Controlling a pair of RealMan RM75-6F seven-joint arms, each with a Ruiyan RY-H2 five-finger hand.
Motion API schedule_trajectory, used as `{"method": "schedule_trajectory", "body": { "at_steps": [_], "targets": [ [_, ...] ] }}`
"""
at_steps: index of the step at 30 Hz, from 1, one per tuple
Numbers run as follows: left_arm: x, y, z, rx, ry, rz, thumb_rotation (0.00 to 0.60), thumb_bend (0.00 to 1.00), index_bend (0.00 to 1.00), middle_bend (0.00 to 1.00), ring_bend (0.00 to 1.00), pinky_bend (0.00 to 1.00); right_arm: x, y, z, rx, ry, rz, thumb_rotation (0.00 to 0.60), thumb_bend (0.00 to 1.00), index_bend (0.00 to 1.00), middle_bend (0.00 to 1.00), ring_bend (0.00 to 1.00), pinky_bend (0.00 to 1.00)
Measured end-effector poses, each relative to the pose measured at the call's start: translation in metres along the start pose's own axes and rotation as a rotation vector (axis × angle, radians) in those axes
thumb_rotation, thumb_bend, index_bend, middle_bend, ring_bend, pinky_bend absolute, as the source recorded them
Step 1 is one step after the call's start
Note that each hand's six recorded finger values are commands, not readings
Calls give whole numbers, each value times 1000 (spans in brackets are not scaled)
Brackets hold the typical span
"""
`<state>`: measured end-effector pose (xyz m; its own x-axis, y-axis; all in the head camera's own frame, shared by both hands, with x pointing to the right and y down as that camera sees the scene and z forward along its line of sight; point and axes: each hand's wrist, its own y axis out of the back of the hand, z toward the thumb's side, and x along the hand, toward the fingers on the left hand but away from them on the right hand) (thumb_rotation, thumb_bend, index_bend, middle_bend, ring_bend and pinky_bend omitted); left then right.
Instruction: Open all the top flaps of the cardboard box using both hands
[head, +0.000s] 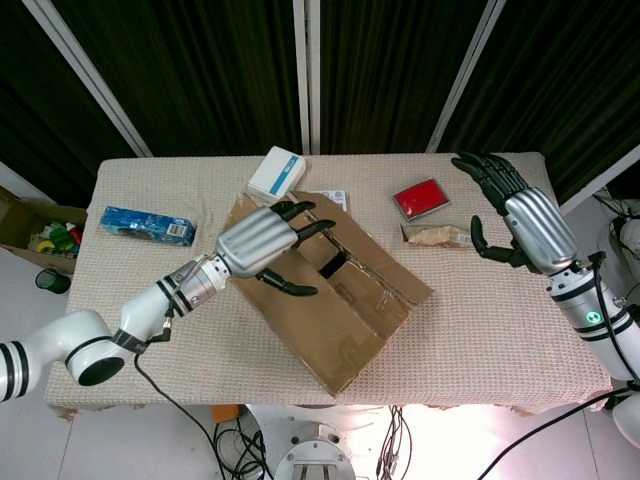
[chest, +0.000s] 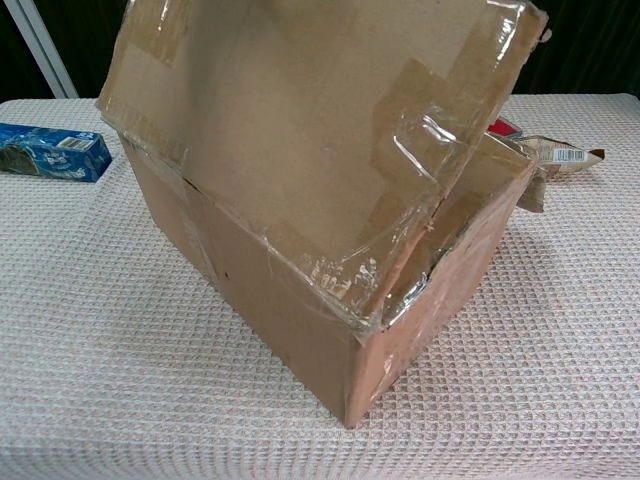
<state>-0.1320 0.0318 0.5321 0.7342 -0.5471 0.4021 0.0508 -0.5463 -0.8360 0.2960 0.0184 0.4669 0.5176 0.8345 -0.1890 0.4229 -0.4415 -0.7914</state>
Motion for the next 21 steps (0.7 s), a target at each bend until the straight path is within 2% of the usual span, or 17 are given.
{"method": "schedule_trajectory", "body": {
  "at_steps": [4,10,17,21],
  "targets": [
    [-27,9,-1,-31,31,-9,0,21,88,590,77,194,0,-3,4,1,8,5,600,684,0,53,0,0],
    [-67,2,-10,-51,96,-56,0,14,84,589,77,194,1,-7,13,7,22,12,600,684,0,53,0,0],
    [-106,1,-20,-78,165,-87,0,4,75,638,94,194,3,-13,17,11,24,22,600,684,0,52,0,0],
    [-118,4,-21,-85,174,-74,0,4,75,623,99,195,3,-17,17,10,23,28,600,683,0,52,0,0]
  ]
}}
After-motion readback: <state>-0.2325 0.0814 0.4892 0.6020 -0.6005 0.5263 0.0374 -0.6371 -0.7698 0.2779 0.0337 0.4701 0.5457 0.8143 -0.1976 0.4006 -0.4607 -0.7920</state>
